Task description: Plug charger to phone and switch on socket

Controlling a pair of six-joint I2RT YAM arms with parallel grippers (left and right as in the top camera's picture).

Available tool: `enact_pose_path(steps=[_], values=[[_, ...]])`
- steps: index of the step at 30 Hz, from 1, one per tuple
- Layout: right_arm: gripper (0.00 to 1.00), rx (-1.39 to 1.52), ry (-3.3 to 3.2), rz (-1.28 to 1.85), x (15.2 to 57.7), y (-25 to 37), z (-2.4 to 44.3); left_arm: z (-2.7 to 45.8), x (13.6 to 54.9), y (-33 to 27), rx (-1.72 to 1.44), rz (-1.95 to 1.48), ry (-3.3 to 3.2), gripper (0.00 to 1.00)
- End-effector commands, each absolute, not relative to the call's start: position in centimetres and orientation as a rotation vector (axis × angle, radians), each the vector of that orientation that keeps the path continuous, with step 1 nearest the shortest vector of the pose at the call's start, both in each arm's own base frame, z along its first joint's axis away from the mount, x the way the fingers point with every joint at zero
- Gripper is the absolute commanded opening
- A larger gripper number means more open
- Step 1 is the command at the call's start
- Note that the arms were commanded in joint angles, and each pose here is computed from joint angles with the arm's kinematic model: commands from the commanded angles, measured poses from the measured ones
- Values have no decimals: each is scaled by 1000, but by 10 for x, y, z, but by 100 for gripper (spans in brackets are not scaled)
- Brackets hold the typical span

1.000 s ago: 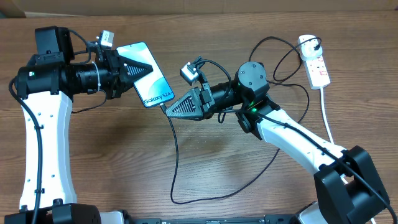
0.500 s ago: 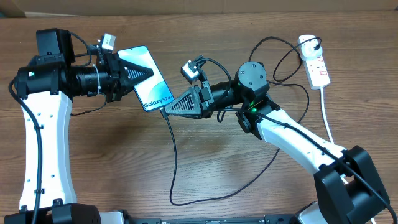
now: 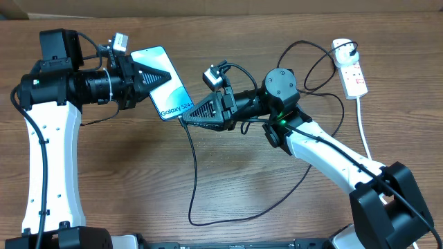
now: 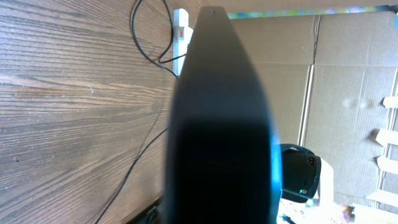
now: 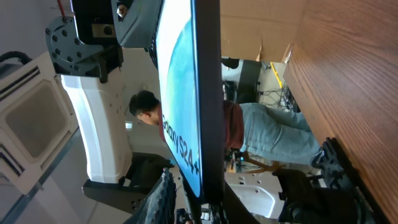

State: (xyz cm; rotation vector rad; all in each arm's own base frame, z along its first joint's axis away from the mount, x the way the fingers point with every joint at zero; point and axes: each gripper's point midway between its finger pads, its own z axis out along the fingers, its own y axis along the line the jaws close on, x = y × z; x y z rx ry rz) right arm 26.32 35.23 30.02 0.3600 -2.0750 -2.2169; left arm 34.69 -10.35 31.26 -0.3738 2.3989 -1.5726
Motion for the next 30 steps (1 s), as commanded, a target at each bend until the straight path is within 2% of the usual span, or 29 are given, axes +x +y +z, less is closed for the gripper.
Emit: enact_pose_path(steps=[1, 3, 16, 22, 30], values=[[17, 387, -2062, -2224, 260, 349, 310, 323, 344, -109, -357, -1626, 2378, 4], [15, 391, -2057, -2215, 259, 348, 310, 323, 344, -109, -356, -1625, 2377, 4], [16, 427, -2038, -2180, 252, 346, 309, 325, 348, -108, -361, -1621, 2364, 4], [11, 412, -2040, -2184, 254, 347, 309, 325, 348, -108, -361, -1622, 2364, 4], [11, 385, -2037, -2175, 254, 347, 309, 324, 347, -108, -364, -1623, 2366, 4]])
